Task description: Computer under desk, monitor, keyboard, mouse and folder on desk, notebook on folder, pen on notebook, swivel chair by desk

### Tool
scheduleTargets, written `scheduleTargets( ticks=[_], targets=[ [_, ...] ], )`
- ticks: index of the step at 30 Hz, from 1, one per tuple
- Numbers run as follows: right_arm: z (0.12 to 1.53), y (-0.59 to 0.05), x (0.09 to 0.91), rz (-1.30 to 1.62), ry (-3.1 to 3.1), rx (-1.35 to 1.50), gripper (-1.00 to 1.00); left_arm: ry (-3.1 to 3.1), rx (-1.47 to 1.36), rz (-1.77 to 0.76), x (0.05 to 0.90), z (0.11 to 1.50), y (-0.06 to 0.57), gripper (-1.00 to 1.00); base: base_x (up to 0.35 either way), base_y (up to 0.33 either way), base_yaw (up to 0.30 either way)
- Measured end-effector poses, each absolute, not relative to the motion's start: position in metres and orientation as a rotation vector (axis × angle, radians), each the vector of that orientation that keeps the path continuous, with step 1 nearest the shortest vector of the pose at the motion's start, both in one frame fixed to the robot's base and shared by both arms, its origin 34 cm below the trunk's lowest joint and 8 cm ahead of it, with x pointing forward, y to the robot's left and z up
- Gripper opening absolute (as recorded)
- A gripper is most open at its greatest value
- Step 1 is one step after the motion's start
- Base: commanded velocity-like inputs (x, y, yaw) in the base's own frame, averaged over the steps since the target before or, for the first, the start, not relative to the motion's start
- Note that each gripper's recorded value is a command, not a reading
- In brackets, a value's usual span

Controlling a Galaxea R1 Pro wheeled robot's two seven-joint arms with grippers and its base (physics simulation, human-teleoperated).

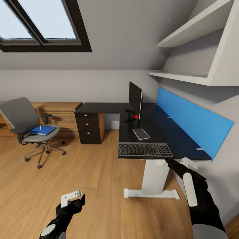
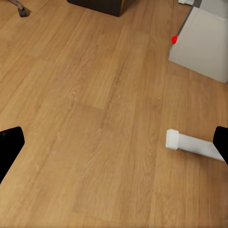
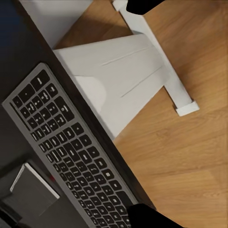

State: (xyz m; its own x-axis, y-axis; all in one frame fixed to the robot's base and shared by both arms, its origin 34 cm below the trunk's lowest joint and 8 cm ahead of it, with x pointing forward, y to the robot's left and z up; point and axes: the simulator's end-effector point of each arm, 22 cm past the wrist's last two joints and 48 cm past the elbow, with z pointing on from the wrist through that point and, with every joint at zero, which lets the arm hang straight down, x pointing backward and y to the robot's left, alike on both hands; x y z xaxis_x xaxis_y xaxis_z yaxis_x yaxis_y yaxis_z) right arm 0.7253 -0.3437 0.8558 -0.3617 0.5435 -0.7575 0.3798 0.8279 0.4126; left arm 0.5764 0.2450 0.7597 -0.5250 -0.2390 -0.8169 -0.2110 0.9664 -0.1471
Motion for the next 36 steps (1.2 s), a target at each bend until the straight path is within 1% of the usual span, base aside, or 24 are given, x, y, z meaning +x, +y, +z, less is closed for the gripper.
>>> scheduleTargets(
  ticks=[5,17,32,36],
  targets=[
    [0.858,-0.345,0.726,0.202,1.986,0.684,1.0,2.132,-0.316,-0.037,0.577,0.763,0.245,1.0,0.083,-0.048,-0.055],
    [0.883,-0.345,0.725,0.204,1.971,0.682,1.0,2.115,-0.318,-0.037,0.579,0.786,0.247,1.0,0.008,-0.004,-0.11],
    [0.902,-0.345,0.726,0.206,1.97,0.677,1.0,2.114,-0.322,-0.035,0.579,0.805,0.248,1.0,0.0,0.0,-0.01],
    [0.902,-0.345,0.726,0.202,1.972,0.674,1.0,2.113,-0.323,-0.035,0.579,0.805,0.249,1.0,0.132,0.0,0.0]
  ],
)
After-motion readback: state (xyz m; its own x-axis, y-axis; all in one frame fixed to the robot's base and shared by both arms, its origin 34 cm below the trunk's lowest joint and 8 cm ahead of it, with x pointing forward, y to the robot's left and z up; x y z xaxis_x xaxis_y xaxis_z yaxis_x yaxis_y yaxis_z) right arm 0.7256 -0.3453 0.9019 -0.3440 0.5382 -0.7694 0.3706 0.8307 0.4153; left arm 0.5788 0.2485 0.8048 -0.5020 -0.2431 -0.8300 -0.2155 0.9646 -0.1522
